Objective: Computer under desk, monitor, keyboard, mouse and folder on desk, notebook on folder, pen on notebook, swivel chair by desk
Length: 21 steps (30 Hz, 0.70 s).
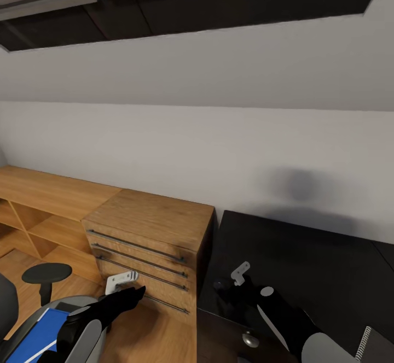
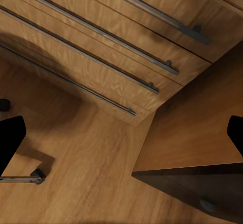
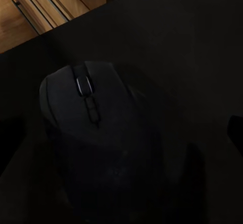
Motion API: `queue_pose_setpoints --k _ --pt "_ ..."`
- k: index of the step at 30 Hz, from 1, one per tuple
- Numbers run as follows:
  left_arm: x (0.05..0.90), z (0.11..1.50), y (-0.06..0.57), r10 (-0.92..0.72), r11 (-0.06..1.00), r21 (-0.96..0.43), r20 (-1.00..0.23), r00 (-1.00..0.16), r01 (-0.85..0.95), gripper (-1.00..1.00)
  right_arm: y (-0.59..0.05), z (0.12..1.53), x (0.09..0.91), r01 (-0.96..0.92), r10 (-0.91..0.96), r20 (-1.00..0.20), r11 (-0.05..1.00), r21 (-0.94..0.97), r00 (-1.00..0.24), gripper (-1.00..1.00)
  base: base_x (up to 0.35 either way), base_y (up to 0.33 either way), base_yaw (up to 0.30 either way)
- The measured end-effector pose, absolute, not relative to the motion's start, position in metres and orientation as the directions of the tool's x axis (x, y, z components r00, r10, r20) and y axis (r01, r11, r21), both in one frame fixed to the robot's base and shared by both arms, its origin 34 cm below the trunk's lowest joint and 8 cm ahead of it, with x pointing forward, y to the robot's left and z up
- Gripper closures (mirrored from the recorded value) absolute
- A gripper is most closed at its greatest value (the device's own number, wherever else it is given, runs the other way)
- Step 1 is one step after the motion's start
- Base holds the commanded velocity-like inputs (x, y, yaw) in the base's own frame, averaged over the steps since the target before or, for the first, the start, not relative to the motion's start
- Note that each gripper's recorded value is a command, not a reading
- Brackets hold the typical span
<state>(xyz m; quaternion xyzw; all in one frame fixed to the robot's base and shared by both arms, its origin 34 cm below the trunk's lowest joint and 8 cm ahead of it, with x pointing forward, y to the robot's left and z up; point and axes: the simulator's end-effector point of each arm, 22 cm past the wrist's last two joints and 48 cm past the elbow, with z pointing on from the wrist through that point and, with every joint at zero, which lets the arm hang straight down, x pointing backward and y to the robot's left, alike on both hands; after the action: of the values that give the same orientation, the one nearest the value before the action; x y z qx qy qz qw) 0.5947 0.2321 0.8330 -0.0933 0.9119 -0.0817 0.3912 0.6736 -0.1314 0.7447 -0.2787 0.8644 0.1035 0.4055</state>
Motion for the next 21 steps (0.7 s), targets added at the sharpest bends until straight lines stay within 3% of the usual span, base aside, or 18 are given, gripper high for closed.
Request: queue_pose_setpoints --k 21 --pt "0.5947 0.833 0.2321 -0.234 0.969 -0.222 -0.698 -0.676 -0.106 -1.0 -0.1245 0.7435 0.667 -0.596 -0.397 -0.758 0.803 -0.014 -0.518 -1.0 0.0 0.0 0.0"
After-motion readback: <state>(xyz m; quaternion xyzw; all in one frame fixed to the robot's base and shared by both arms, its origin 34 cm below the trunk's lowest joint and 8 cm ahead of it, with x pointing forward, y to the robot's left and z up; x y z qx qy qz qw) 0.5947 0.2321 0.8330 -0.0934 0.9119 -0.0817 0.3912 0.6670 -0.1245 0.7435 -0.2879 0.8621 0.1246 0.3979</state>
